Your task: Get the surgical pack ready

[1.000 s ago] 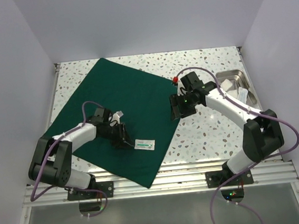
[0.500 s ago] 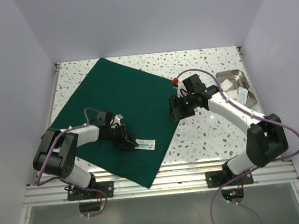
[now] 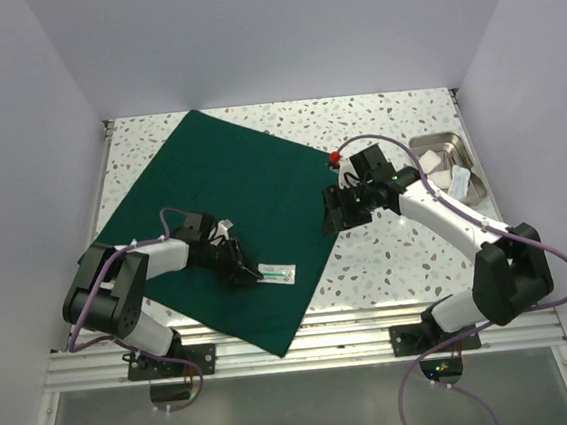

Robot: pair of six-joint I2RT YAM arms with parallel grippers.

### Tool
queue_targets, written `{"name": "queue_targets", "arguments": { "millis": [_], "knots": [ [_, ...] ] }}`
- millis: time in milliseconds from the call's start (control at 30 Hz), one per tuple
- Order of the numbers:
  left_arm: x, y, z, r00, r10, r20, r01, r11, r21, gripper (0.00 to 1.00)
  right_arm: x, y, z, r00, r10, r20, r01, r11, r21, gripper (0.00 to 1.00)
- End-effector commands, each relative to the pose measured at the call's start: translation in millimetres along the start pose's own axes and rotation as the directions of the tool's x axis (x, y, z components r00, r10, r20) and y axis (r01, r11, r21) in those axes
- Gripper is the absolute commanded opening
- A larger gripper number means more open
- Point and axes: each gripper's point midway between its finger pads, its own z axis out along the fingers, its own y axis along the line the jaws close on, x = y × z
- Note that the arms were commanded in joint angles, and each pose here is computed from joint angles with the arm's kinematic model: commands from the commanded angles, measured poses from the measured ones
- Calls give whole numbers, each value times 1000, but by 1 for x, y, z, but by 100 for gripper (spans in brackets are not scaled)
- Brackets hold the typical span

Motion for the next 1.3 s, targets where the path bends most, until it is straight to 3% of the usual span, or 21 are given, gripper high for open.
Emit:
{"name": "queue_targets", "arguments": {
  "millis": [0, 467, 800, 1133, 1267],
  "knots": [
    [12, 4, 0, 999, -17, -28, 17, 1000, -5, 37, -9, 7, -4, 998, -35, 43, 36, 999, -31, 61],
    [0, -1, 12, 999, -19, -32, 19, 999, 27, 39, -10, 8, -2, 999, -27, 42, 28, 999, -41, 61],
    [-17, -12, 15, 999, -30, 25, 29, 999, 43, 37, -7, 6, -3, 999, -29, 38, 30, 999, -34, 61],
    [-40, -32, 11, 995, -14, 102, 9, 998, 58, 22, -7, 6, 3, 999, -25, 20, 26, 999, -47, 61],
    [-44, -34, 12, 995, -11, 98, 5, 998, 63, 11, -6, 7, 6, 1000, -28, 14, 29, 998, -56, 60]
  ]
}}
